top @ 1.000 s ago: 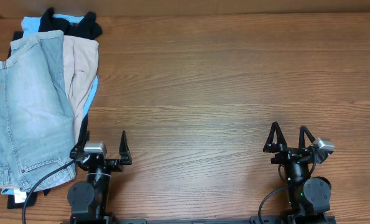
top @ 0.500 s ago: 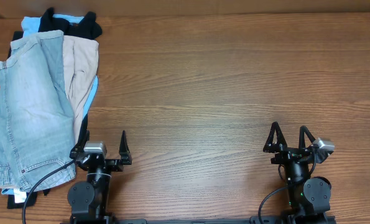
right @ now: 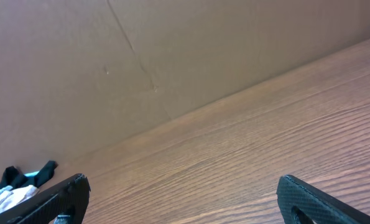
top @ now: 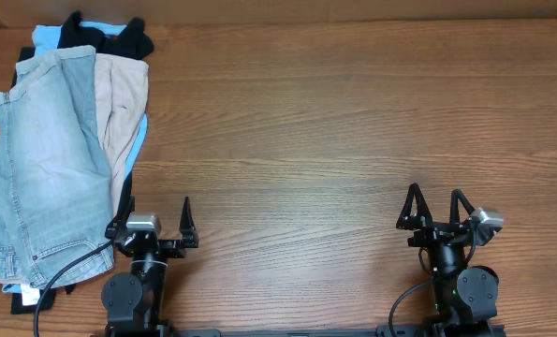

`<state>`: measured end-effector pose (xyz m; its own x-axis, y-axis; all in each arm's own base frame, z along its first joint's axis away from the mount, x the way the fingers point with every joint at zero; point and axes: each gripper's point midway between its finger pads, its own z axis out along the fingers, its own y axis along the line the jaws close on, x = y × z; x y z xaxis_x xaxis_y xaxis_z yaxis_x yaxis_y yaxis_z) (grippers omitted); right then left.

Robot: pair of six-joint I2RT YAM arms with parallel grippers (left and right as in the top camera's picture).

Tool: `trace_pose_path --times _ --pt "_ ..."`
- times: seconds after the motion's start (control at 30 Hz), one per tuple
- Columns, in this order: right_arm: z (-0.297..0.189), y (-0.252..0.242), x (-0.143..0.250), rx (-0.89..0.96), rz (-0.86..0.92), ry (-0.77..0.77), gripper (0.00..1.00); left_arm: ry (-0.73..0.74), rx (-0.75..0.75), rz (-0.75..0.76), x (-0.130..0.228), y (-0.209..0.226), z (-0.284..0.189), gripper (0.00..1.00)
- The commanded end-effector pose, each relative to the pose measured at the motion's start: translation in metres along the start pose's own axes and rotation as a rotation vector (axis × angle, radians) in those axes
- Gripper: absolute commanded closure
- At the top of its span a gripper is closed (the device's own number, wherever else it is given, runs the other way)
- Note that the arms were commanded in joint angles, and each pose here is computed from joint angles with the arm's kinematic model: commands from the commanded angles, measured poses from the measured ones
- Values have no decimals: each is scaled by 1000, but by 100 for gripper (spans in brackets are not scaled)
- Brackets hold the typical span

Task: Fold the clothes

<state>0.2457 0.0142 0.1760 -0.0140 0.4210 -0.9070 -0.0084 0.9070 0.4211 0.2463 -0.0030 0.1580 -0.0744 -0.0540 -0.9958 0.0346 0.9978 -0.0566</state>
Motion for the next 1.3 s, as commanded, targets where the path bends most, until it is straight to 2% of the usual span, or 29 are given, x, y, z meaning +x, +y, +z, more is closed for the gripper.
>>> trace_pose_path --times 0.0,0.6,0.77,1.1,1.27 --pt "0 -2 0 6 2 -11 0 -5 11 -9 0 -1 0 0" --pt "0 -5 -1 26 2 -20 0 -5 8 -7 0 -1 0 0" --pt "0 -5 -3 24 3 -26 0 -7 -101 13 -1 18 -1 0" --pt "-5 18 -40 -79 33 -172 0 -2 -90 12 1 16 -1 0" --pt "-12 50 -50 -251 22 -196 0 -14 -38 13 -4 7 -1 0"
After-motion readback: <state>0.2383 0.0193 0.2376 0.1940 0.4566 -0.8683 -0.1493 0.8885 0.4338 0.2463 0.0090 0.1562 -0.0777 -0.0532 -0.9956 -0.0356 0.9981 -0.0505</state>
